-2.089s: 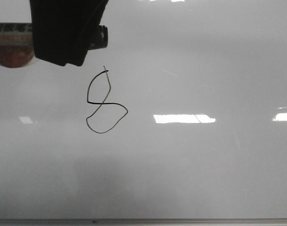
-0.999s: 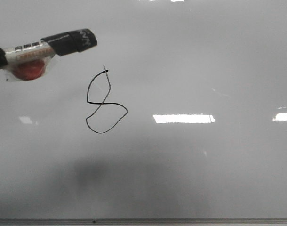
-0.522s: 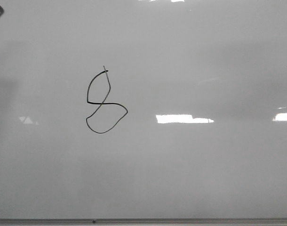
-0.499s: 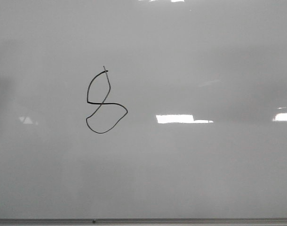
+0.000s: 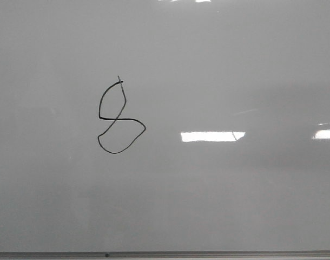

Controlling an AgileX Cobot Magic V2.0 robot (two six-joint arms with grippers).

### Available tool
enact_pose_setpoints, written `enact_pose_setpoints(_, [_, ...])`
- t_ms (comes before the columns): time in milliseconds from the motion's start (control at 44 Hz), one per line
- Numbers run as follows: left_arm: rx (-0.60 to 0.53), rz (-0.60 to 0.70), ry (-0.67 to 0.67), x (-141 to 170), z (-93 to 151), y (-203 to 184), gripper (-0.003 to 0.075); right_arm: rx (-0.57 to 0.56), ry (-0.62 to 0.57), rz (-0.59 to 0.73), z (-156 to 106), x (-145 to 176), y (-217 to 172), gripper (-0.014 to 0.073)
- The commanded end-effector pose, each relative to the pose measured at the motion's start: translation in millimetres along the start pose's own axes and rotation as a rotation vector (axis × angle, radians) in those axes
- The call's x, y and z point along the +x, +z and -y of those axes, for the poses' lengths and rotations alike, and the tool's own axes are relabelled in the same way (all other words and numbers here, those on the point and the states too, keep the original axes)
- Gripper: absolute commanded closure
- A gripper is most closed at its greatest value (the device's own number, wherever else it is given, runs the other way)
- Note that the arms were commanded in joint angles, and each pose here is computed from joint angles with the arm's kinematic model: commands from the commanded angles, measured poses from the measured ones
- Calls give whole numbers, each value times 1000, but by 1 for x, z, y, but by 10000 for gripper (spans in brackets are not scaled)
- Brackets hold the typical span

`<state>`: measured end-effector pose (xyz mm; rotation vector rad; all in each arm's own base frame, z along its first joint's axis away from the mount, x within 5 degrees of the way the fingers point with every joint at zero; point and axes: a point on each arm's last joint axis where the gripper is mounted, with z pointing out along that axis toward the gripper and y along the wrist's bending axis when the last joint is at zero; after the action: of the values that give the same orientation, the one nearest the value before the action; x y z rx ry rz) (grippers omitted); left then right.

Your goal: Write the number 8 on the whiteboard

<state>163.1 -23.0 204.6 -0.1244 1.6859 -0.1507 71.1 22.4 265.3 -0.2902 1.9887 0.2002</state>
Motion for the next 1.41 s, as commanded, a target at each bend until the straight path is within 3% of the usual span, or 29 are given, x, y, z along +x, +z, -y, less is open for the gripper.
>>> enact_pose_setpoints(0, [13, 128, -64, -7, 4, 13, 738, 11, 3, 104, 1, -15, -3, 595])
enact_pose_setpoints(182, [110, 177, -171, 13, 9, 36, 739, 12, 3, 115, 1, -15, -3, 595])
enact_pose_setpoints(272, [84, 145, -209, 28, 0, 46, 739, 12, 3, 115, 1, -15, -3, 595])
enact_pose_setpoints(363, [112, 76, -188, 40, -4, 56, 739, 12, 3, 115, 1, -15, -3, 595])
enact_pose_setpoints(499, [250, 35, -137, 43, 1, 68, 739, 12, 3, 114, 1, -15, -3, 595])
enact_pose_setpoints(772, [215, 91, -24, 37, -2, 81, 738, 12, 3, 113, 1, -15, -3, 595])
enact_pose_setpoints(1044, [188, 108, -30, 34, -5, 84, 732, 12, 3, 112, 1, -14, -2, 595])
enact_pose_setpoints(1135, [190, 108, -29, 34, -4, 84, 694, 12, 3, 112, 1, -14, -2, 595])
enact_pose_setpoints(1385, [187, 108, -30, 34, -5, 84, 468, 12, 3, 112, 1, -14, -2, 595])
